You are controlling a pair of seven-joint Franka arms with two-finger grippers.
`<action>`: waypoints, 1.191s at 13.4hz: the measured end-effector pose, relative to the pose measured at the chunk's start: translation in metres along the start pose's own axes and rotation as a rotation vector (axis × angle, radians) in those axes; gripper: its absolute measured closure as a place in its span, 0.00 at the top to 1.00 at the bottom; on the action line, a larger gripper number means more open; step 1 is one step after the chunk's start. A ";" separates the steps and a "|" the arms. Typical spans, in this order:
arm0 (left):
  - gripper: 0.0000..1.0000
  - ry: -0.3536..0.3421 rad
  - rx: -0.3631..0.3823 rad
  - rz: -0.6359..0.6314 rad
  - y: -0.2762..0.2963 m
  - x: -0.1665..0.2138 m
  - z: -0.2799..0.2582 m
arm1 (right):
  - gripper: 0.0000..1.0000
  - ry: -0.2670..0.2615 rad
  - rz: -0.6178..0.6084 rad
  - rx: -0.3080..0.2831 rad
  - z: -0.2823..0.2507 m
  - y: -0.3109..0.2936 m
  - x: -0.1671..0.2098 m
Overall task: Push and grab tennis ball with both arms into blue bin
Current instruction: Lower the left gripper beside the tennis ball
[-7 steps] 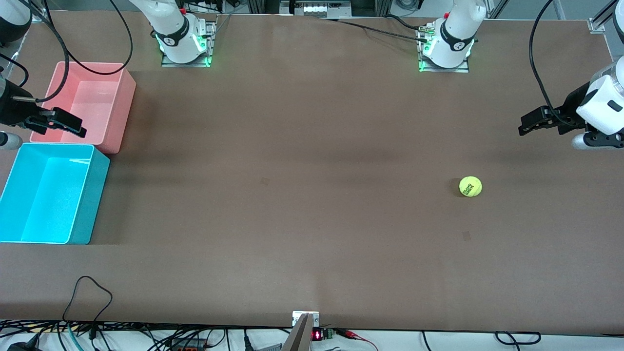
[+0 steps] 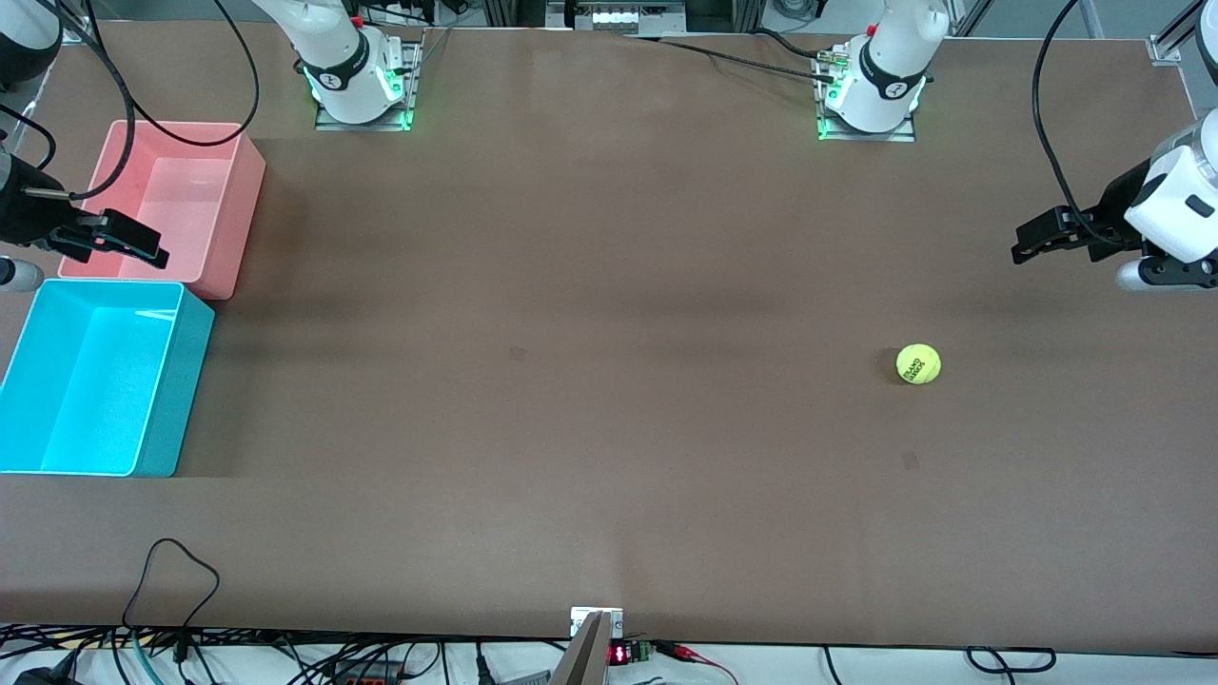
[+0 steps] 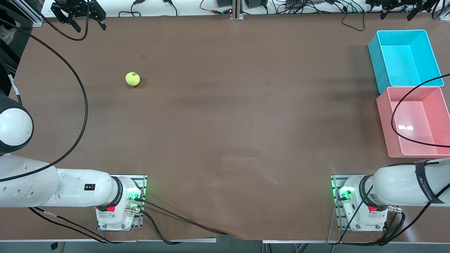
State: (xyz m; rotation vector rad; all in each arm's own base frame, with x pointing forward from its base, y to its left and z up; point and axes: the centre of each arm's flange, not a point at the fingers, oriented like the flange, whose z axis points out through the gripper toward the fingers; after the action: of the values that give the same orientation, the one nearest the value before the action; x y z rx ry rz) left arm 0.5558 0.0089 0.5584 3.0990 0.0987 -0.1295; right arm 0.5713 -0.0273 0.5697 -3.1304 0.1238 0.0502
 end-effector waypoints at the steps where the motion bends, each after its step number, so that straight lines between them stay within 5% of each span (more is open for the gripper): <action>1: 0.93 -0.010 0.001 -0.001 0.000 0.001 0.005 | 1.00 0.000 0.000 0.000 0.000 0.000 0.000; 3: 0.87 -0.036 0.002 -0.003 -0.001 0.005 0.018 | 1.00 -0.001 0.001 0.003 0.003 0.000 0.002; 7: 0.41 -0.122 0.003 -0.011 -0.018 0.023 0.066 | 1.00 -0.012 -0.001 0.005 0.011 -0.002 0.006; 11: 0.01 -0.237 -0.023 0.175 -0.049 0.046 0.139 | 1.00 -0.062 -0.011 0.004 0.036 -0.006 0.014; 13: 0.01 -0.328 0.025 0.421 -0.061 0.054 0.180 | 1.00 -0.094 -0.012 0.003 0.053 -0.006 0.020; 16: 0.01 -0.345 0.043 0.675 -0.064 0.068 0.214 | 1.00 -0.096 -0.012 0.003 0.053 -0.006 0.021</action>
State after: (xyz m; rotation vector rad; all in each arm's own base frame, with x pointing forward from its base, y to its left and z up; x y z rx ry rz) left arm 0.6018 0.0682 0.3371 2.8959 -0.9444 -0.6250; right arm 0.5906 -0.0222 0.5157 -3.1184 0.1036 0.2000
